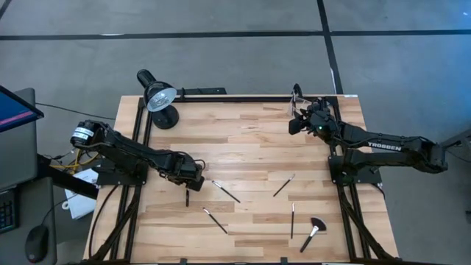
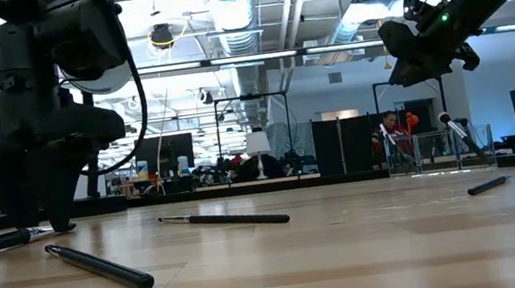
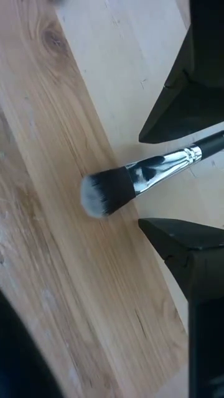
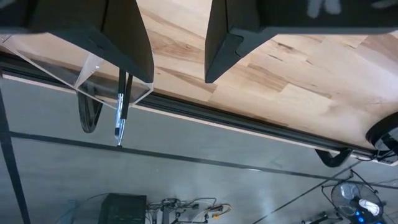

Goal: Sort items
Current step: Put the powder brush into the transparent organizer

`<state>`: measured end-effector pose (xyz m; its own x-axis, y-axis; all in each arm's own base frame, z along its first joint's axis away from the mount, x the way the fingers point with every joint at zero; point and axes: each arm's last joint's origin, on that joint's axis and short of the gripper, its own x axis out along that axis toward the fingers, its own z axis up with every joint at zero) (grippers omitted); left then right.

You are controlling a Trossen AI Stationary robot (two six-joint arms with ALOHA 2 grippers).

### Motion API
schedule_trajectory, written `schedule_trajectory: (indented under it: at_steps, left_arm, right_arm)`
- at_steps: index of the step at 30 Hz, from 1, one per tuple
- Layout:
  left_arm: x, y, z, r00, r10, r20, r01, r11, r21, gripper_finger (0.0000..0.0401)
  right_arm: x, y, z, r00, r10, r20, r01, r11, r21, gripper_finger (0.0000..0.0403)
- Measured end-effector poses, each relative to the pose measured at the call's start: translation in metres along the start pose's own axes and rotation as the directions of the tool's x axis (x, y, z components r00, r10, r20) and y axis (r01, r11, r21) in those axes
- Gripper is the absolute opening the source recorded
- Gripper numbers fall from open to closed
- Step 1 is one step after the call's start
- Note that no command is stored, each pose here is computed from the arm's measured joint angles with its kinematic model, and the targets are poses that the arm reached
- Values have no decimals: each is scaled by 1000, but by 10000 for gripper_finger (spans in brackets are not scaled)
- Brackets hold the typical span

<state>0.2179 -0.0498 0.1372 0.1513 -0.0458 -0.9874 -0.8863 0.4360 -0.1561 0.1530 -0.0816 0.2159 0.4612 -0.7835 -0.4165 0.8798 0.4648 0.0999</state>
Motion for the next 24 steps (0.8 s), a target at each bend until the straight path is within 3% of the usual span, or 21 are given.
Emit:
schedule_trajectory:
  at_steps: [7,19,24]
  left_arm:
    - [0,0,0,1000,3,-12,-3,1000,0,200]
    - [0,-1,-11,991,-18,-134,20,1000,8,142]
    - [1,-2,-14,992,-12,-127,14,1000,18,133]
  right_arm:
    - [0,0,0,1000,0,0,0,1000,0,136]
    - [0,0,0,1000,0,0,0,1000,0,135]
    - [0,0,0,1000,0,0,0,1000,0,138]
